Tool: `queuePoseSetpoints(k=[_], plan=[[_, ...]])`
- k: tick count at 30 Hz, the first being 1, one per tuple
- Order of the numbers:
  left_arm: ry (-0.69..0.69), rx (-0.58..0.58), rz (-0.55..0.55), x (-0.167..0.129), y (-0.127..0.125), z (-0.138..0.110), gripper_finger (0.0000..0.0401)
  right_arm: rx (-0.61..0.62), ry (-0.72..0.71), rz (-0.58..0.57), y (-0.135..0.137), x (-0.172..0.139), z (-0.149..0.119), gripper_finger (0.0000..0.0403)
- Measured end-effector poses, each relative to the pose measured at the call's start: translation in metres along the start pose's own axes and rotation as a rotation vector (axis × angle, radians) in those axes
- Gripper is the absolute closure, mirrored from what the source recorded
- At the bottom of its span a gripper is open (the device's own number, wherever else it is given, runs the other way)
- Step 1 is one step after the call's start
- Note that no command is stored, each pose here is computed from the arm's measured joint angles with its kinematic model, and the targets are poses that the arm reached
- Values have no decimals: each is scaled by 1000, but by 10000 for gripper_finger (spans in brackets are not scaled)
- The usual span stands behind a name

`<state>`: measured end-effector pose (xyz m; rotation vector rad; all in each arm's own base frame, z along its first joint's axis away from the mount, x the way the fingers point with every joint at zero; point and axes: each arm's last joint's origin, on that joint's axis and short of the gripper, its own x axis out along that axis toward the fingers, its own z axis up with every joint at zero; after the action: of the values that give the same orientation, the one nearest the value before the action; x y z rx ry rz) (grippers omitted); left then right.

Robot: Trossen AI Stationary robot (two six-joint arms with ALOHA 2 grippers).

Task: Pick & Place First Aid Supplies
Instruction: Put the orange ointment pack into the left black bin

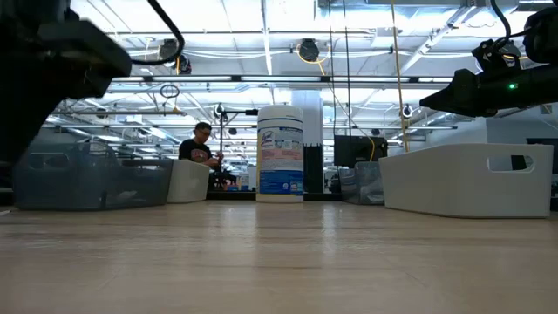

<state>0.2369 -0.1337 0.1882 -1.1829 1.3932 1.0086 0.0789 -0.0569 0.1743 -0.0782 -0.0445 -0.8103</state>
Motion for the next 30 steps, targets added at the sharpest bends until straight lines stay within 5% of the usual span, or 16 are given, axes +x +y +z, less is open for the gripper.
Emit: queuePoseSetpoints(k=[18,30], plan=[[-105,-62,129,45,-11,2,230,0,0,0,0,0,0,165],[-68,24,102,46,-15,2,391,0,-1,0,0,0,0,165]])
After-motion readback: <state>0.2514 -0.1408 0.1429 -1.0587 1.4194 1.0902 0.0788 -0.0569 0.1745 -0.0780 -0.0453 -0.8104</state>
